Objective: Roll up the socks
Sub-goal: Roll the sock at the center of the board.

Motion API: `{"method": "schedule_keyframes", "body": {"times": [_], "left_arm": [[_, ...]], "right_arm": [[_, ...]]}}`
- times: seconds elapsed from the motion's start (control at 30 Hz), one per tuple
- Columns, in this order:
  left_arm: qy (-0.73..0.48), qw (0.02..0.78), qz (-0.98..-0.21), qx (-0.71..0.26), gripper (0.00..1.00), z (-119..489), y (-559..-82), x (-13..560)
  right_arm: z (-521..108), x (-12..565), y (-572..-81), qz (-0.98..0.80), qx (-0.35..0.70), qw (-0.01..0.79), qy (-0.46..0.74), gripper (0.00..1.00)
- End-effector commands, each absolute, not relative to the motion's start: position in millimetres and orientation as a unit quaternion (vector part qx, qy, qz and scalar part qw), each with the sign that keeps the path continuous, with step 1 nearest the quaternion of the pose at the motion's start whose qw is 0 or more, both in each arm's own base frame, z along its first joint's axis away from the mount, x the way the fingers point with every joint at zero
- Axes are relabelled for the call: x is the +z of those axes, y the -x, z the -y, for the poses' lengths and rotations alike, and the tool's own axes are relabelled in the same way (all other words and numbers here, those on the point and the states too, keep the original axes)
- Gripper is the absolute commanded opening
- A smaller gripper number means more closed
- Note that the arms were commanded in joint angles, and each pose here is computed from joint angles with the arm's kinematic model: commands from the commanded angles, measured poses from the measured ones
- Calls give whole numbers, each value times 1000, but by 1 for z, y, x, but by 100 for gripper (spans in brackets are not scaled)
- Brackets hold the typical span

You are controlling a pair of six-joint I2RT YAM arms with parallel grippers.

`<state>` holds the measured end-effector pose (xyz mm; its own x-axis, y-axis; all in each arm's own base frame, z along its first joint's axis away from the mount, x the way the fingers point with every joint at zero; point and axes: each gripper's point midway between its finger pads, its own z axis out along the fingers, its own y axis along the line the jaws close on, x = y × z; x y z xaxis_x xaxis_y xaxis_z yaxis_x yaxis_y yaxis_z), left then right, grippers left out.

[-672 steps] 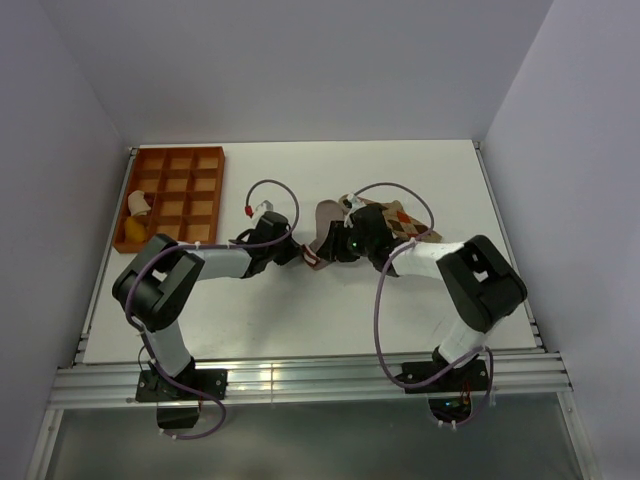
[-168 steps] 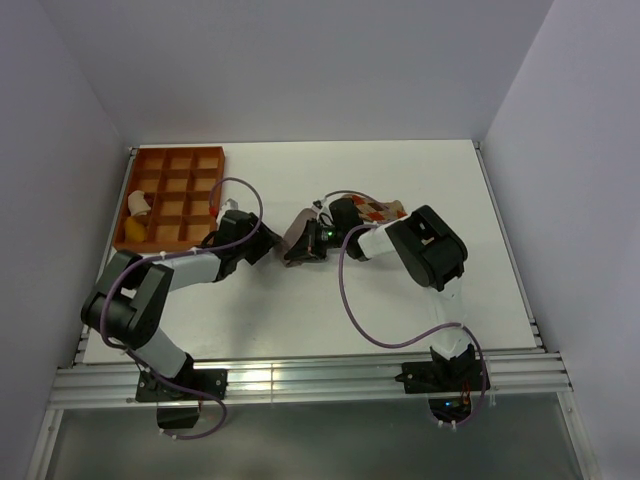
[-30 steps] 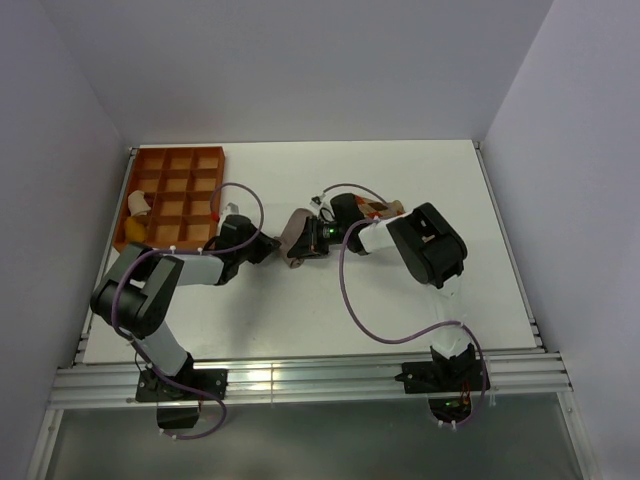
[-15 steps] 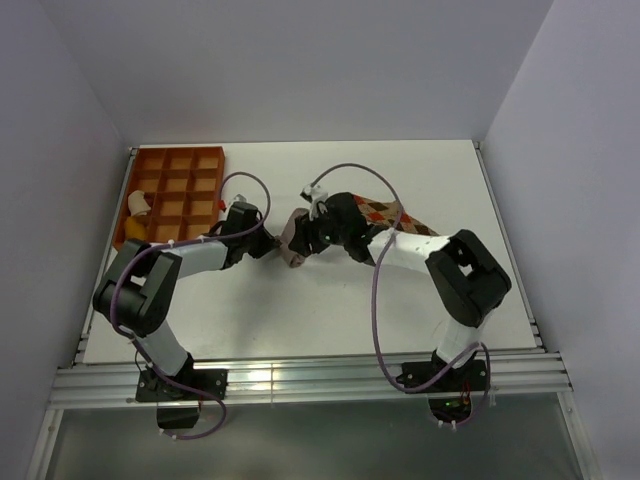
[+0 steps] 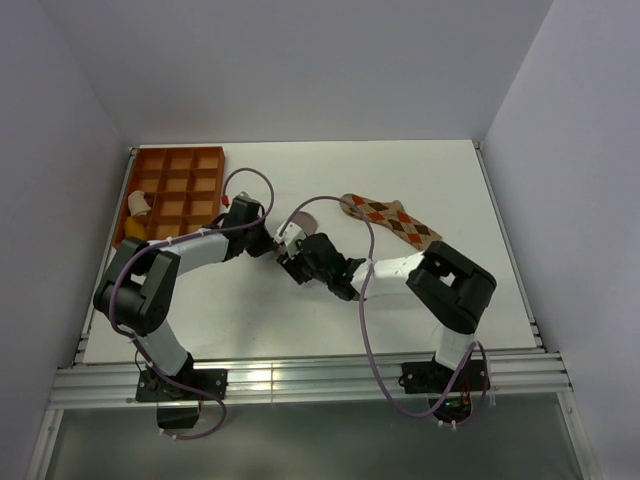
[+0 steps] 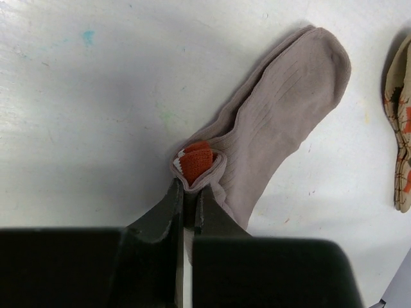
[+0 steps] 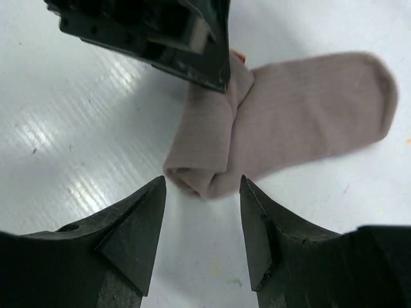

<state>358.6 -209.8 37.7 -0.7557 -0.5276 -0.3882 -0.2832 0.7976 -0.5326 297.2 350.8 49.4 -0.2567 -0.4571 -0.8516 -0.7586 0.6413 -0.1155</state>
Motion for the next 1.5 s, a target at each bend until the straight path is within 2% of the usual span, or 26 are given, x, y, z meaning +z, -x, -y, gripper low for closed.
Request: {"method": "schedule_keyframes", "body": {"times": [0.0, 0.47, 0.67, 0.77, 0.8, 0.87, 0.9, 0.97, 1.0, 1.17, 1.47], "left_arm": [[201, 247, -925, -205, 0, 207, -350, 30], [191, 237, -930, -206, 0, 210, -349, 30], [188, 235, -930, -212, 0, 212, -348, 32], [188, 236, -929, -216, 0, 213, -349, 33], [187, 235, -929, -217, 1, 213, -348, 32], [188, 234, -929, -219, 2, 214, -348, 32], [188, 234, -928, -220, 5, 215, -349, 32], [191, 237, -926, -223, 9, 215, -349, 34], [193, 239, -925, -223, 14, 214, -349, 34], [214, 255, -915, -229, 32, 209, -352, 41], [286, 292, -878, -247, 65, 178, -350, 57]], "right_arm": [[-363, 69, -310, -736, 115, 532, 403, 57], [-385, 49, -312, -720, 57, 535, 438, 57], [-380, 32, -317, -725, 25, 526, 443, 52], [-376, 29, -316, -728, 19, 524, 443, 44], [-376, 26, -315, -730, 18, 518, 445, 35], [-374, 23, -313, -734, 16, 508, 451, 25], [-376, 23, -311, -734, 23, 505, 455, 16], [-376, 20, -307, -739, 31, 491, 459, 7], [-376, 21, -307, -741, 36, 488, 460, 0], [-380, 11, -292, -764, 102, 431, 470, 0], [-371, 12, -296, -814, 250, 335, 404, 0]]}}
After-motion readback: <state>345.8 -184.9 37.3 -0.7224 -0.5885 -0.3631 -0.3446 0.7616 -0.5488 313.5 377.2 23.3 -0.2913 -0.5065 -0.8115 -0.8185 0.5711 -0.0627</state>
